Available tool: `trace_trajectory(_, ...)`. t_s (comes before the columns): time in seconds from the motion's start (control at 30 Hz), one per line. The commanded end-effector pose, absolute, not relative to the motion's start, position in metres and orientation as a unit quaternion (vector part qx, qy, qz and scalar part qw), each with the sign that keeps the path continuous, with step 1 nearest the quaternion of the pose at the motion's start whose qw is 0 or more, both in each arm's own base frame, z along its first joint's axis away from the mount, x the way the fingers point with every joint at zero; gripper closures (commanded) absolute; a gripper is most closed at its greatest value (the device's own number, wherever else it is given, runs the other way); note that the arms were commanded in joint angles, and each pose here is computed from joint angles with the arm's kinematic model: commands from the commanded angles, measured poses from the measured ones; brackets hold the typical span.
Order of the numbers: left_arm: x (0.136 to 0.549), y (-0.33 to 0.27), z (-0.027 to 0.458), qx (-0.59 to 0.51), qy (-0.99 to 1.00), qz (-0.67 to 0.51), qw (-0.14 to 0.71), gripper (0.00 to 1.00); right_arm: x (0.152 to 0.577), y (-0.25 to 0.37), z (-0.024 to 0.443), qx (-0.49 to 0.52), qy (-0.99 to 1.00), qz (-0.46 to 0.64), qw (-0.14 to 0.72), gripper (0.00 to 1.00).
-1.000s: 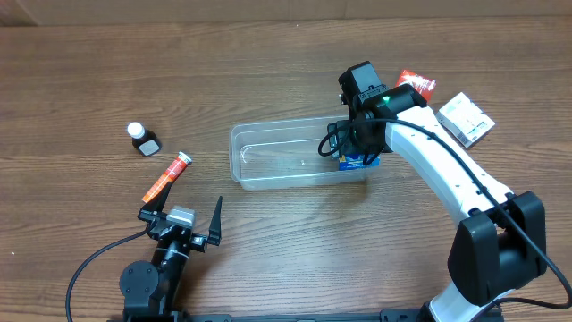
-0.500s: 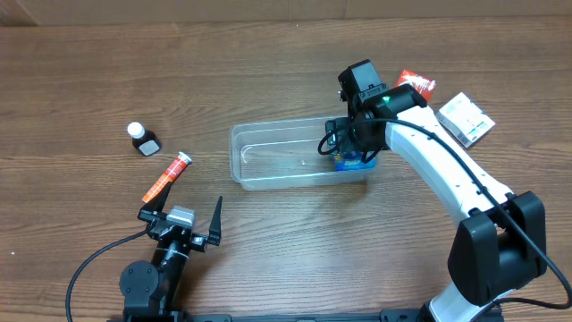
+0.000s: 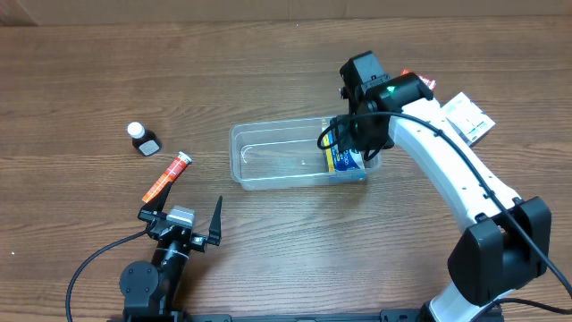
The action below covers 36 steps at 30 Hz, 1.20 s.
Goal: Pack container
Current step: 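Lower the blue box into the container and open the right gripper, then move the right gripper to the white medicine box and grasp it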
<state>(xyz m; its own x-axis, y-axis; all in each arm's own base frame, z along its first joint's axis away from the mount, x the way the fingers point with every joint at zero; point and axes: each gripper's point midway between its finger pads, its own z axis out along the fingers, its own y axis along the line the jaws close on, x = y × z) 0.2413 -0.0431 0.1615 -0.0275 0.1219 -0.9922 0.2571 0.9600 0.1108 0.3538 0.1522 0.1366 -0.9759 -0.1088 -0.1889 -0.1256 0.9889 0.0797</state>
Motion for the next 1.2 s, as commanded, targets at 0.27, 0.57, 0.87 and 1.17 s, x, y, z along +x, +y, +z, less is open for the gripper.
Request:
trace_trajectory(0.27, 0.242, -0.040, 0.162, 0.130, 0.713, -0.040, 0.688, 0.00, 0.415, -0.023, 0.194, 0.061, 0.981, -0.023, 0.185, 0.00)
trace_trajectory(0.57, 0.242, -0.040, 0.162, 0.130, 0.713, -0.040, 0.688, 0.00, 0.458, -0.113, 0.142, -0.048, 0.976, -0.116, 0.178, 0.00)
trace_trajectory(0.87, 0.242, -0.040, 0.162, 0.130, 0.713, -0.040, 0.688, 0.00, 0.468, -0.137, 0.084, -0.065, 0.983, -0.087, 0.149, 0.00)
trace_trajectory(1.17, 0.242, -0.040, 0.162, 0.130, 0.713, -0.040, 0.688, 0.00, 0.465, -0.131, 0.044, -0.079, 0.989, -0.037, 0.121, 0.00)
